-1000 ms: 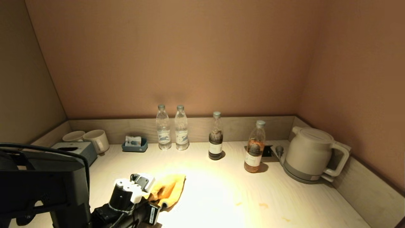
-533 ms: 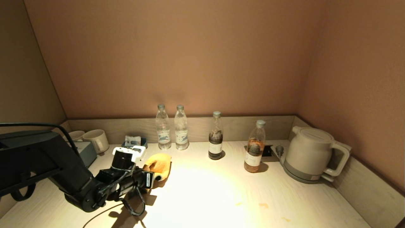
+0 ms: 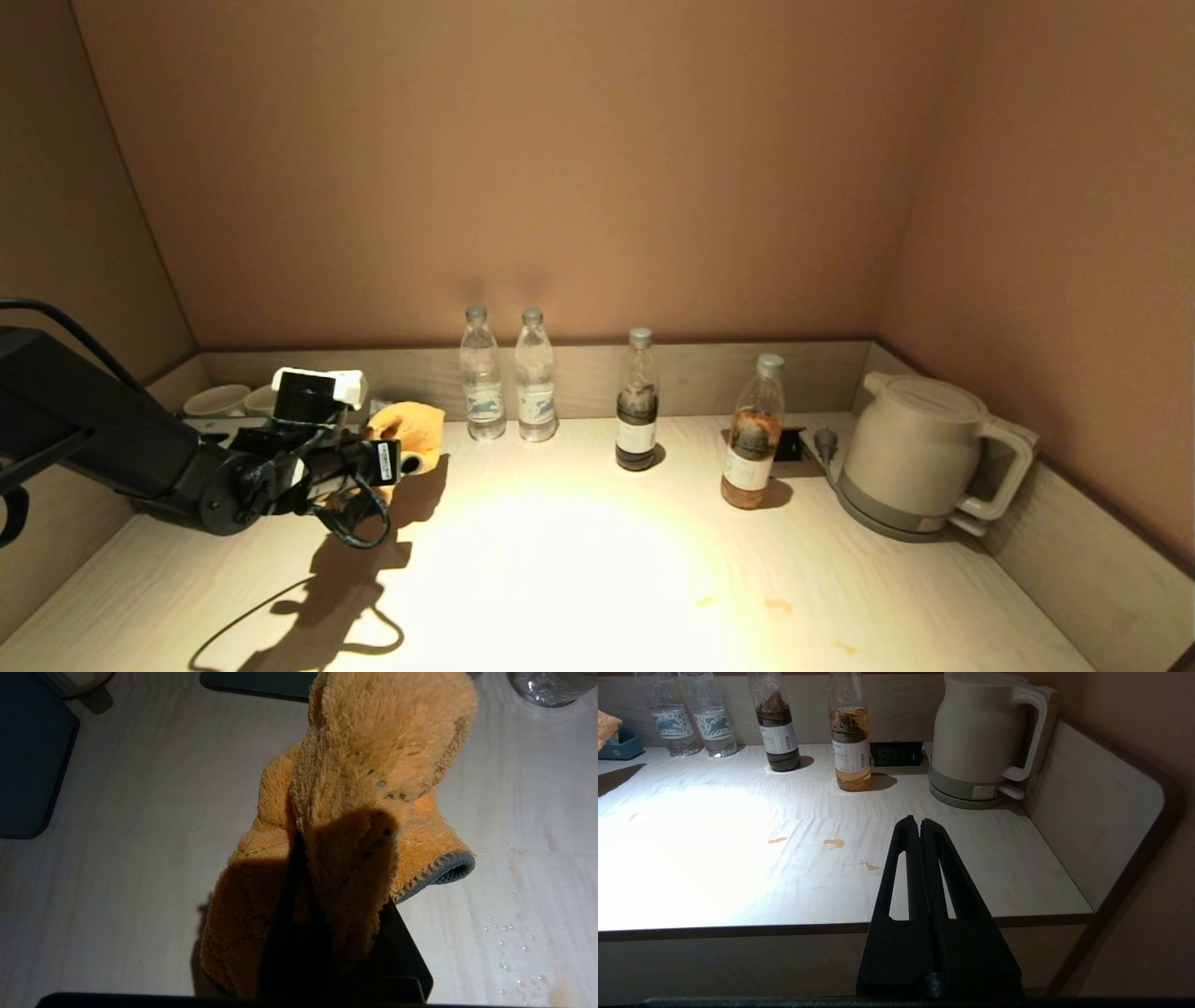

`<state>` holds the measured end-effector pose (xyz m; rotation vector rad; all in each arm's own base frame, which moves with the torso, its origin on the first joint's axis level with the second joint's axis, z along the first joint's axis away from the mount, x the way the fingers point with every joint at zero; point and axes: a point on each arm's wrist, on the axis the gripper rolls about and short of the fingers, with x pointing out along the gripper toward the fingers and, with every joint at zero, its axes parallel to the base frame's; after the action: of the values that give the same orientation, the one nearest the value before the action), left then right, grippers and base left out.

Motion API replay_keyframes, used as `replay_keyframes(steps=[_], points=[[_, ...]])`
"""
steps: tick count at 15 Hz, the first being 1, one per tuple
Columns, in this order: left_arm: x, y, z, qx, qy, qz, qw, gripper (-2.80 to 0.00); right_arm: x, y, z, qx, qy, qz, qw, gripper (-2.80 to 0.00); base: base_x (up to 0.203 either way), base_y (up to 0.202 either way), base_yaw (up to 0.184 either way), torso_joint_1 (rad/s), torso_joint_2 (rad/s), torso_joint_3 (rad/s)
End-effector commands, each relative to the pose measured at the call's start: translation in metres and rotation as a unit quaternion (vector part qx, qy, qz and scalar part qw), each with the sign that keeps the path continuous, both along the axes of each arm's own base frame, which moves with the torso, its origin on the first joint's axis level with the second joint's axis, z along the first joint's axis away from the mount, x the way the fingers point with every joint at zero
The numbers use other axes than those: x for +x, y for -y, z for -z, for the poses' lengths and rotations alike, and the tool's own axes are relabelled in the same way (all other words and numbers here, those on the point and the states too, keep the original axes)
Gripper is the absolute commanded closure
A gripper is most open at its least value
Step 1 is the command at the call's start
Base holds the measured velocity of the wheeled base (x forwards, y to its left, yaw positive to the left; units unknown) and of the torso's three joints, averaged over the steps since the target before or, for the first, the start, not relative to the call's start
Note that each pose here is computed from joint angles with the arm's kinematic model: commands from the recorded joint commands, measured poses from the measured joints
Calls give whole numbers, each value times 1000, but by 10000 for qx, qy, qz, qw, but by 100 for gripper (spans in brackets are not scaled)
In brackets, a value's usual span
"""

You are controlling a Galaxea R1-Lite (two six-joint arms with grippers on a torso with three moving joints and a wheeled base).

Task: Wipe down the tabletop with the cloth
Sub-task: Sweep the stains on the table

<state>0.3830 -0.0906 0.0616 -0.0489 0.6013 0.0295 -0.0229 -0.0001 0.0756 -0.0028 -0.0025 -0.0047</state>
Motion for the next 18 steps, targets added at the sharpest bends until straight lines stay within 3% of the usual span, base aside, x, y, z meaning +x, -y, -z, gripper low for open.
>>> replay_keyframes(steps=[1, 5, 11, 18], points=[[6, -6, 3, 11, -37, -106, 9999, 0, 0, 0, 0, -2, -5, 0, 10000, 0, 0, 0, 0, 0, 0, 0], [21, -16, 40, 203, -636, -321, 9973, 0, 0, 0, 0, -2, -5, 0, 10000, 0, 0, 0, 0, 0, 0, 0], [27, -13, 48, 219, -667, -302, 9971, 0, 0, 0, 0, -2, -5, 0, 10000, 0, 0, 0, 0, 0, 0, 0], [8, 37, 48, 222, -697, 268, 9970, 0, 0, 0, 0, -2, -5, 0, 10000, 0, 0, 0, 0, 0, 0, 0]])
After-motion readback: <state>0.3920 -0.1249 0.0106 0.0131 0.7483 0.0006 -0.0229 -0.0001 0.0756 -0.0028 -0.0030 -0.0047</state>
